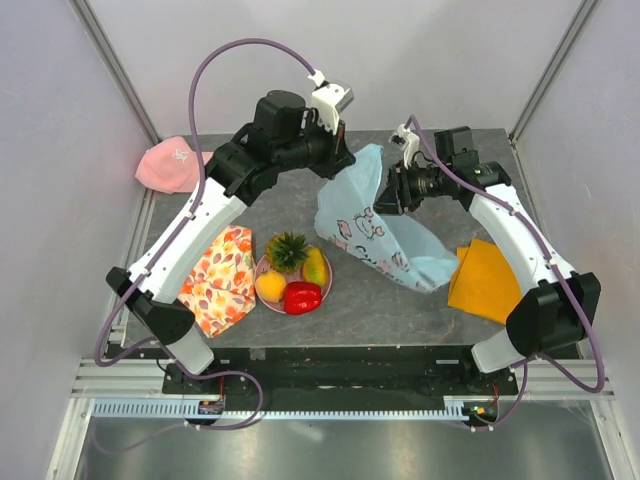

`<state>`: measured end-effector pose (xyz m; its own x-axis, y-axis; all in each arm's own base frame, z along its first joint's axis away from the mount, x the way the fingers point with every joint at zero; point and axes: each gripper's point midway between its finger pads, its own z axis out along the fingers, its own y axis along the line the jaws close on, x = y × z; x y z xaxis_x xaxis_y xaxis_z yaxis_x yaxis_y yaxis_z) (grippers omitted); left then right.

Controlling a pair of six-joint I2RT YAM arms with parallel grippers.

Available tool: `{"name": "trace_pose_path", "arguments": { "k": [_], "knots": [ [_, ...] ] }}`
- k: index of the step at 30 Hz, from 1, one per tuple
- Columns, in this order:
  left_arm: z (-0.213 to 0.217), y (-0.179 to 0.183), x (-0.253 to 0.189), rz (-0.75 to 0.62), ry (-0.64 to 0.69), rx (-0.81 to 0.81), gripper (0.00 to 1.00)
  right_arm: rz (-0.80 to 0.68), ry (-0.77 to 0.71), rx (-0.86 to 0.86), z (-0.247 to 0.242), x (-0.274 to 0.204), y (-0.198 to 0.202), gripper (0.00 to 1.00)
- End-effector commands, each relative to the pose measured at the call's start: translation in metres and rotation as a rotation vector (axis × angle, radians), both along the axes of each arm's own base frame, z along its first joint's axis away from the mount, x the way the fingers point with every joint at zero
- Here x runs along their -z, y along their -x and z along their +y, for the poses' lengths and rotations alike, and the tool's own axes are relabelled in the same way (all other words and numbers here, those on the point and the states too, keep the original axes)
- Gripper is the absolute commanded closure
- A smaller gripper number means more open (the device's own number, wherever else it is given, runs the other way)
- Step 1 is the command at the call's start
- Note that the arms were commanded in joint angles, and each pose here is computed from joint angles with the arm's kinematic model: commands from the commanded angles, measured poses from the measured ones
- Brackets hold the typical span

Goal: Take the fake fruits out of the plastic bag
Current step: Adjust the plastic bag at the center of the board.

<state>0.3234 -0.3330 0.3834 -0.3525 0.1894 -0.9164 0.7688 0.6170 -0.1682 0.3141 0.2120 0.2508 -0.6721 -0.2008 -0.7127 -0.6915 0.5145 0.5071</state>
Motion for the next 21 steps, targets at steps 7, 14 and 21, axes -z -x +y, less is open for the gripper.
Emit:
{"name": "trace_pose_path", "arguments": {
  "k": [7,14,21],
  "knots": [
    [0.009,-0.045,-0.027,-0.019,0.093,-0.238,0.98,0.004,-0.032,-0.011,0.004,-0.028,0.036,0.56],
    [0.011,-0.052,-0.028,-0.014,0.104,-0.279,0.98,0.062,0.03,-0.145,0.013,0.013,0.077,0.53],
    [0.004,-0.05,-0.042,-0.005,0.152,-0.239,0.99,0.167,0.167,0.074,0.012,0.074,0.016,0.52]
  ]
}}
